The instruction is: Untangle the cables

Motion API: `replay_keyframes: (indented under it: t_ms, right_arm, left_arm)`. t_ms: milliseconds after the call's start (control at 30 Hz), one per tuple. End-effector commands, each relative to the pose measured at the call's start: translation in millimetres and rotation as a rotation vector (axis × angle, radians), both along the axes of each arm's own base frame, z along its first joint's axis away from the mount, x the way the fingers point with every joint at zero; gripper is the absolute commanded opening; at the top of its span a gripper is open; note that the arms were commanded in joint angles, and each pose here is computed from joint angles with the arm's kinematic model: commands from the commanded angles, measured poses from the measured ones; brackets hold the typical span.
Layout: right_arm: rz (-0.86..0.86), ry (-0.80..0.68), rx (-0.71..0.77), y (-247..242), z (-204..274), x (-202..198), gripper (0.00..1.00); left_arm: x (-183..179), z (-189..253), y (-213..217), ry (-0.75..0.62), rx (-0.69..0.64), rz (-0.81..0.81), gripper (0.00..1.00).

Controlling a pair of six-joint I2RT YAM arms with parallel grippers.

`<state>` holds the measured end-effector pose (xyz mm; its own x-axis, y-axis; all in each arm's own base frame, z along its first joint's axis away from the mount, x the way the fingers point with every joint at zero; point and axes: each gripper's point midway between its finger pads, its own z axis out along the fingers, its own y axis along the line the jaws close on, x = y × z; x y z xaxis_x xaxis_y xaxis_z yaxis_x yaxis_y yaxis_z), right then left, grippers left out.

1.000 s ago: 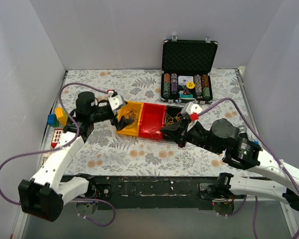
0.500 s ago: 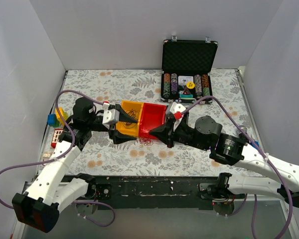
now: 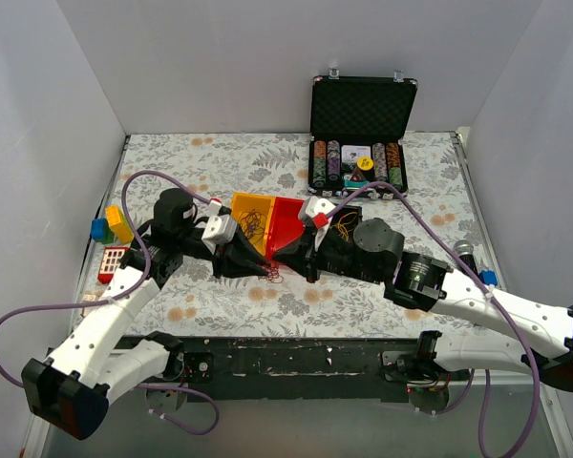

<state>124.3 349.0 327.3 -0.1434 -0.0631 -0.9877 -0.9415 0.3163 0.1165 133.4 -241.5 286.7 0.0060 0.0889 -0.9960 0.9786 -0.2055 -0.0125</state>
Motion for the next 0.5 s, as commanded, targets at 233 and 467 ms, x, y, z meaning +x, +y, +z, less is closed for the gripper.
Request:
replay_keyframes:
  t_ms: [233,467]
  right_arm:
    - [0.046,-0.073,0.166,1,72,-8,0.01]
    - [0.024,-0.112,0.202,-15,95,-10,0.01]
  left_arm:
    - [5,-13,-4,-0.011,0.029,0.025,0.05]
    - [11,-26,-3,-0.018,0.053,0.068,0.07]
